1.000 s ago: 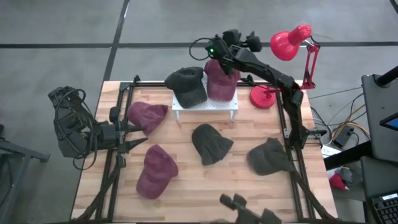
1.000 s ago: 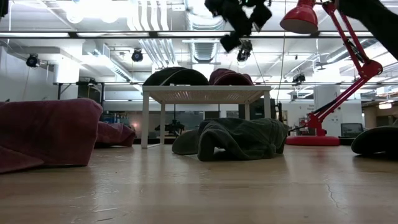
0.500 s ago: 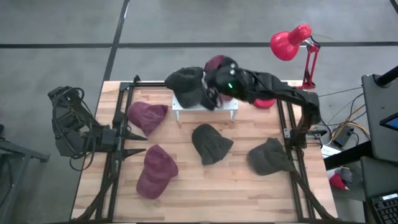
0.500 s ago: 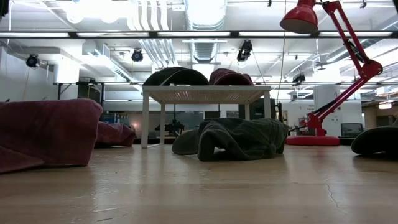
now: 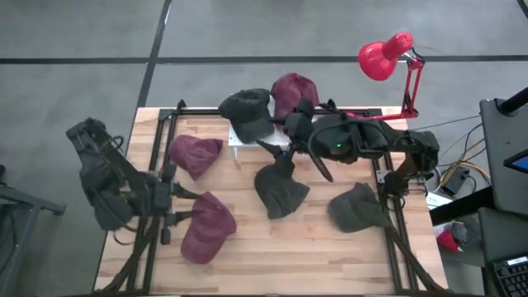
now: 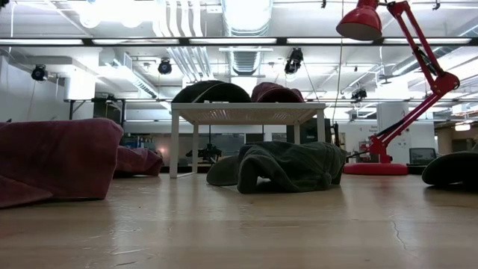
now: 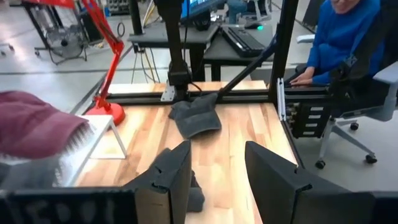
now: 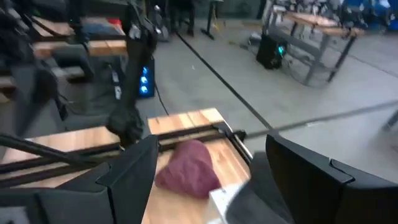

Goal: Pick & Place hat
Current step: Stack the left black cap on top of the black cap on the shelf

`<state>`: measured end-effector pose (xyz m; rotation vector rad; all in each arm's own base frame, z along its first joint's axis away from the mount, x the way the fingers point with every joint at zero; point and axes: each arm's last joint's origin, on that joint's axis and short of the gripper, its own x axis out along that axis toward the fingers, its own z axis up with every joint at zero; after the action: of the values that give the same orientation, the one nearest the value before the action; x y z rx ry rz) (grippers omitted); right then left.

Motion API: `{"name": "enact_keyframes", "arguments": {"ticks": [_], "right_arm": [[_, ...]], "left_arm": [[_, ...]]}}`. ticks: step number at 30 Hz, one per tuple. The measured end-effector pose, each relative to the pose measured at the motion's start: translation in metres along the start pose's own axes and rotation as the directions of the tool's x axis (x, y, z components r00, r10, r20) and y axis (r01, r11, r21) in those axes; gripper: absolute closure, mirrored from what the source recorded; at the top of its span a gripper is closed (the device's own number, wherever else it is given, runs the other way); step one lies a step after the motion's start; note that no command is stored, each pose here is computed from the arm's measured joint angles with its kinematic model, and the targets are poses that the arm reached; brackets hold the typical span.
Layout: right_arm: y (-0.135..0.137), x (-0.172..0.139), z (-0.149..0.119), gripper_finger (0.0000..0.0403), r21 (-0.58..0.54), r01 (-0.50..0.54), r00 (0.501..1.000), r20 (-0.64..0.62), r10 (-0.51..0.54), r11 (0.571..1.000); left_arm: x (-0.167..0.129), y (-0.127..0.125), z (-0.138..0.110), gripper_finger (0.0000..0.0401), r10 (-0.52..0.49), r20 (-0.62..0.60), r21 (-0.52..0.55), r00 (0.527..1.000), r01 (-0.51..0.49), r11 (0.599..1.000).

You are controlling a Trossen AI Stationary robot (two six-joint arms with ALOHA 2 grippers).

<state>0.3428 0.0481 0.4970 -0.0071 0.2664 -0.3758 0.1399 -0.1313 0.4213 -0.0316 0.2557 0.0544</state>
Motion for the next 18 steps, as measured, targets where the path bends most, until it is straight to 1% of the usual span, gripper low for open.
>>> {"name": "enact_keyframes", "arguments": {"ticks": [2, 5, 8, 11, 14, 15, 16, 18], "right_arm": [[0.007, -0.004, 0.0, 0.0103, 0.023, -0.033, 0.999, 0.006, 0.033, 0.999], [0.018, -0.009, -0.002, 0.0099, 0.117, -0.108, 0.994, -0.003, 0.109, 0.987], [0.027, -0.014, -0.003, 0.0095, 0.188, -0.236, 0.97, -0.015, 0.243, 0.953], [0.039, -0.015, -0.006, 0.0094, 0.214, -0.403, 0.906, -0.046, 0.422, 0.89], [0.055, -0.014, -0.015, 0.0099, 0.212, -0.552, 0.808, -0.104, 0.58, 0.806], [0.061, -0.013, -0.019, 0.01, 0.212, -0.582, 0.781, -0.122, 0.613, 0.785], [0.067, -0.012, -0.024, 0.0102, 0.214, -0.599, 0.763, -0.141, 0.631, 0.772], [0.077, -0.01, -0.033, 0.0105, 0.217, -0.607, 0.746, -0.177, 0.642, 0.765]], "left_arm": [[0.006, -0.006, -0.003, 0.025, 0.006, -0.015, 0.001, 1.0, -0.006, 1.0], [0.015, -0.016, -0.008, 0.025, 0.014, -0.037, 0.002, 0.999, -0.014, 1.0], [0.023, -0.025, -0.015, 0.025, -0.004, -0.071, 0.002, 0.997, 0.004, 1.0], [0.028, -0.036, -0.022, 0.025, -0.078, -0.138, 0.019, 0.987, 0.081, 0.997], [0.03, -0.045, -0.033, 0.025, -0.139, -0.229, -0.019, 0.963, 0.139, 0.99], [0.031, -0.048, -0.038, 0.025, -0.155, -0.271, -0.037, 0.95, 0.151, 0.988], [0.031, -0.05, -0.043, 0.025, -0.168, -0.315, -0.059, 0.934, 0.157, 0.986], [0.031, -0.054, -0.052, 0.025, -0.187, -0.394, -0.117, 0.9, 0.153, 0.981]]}}
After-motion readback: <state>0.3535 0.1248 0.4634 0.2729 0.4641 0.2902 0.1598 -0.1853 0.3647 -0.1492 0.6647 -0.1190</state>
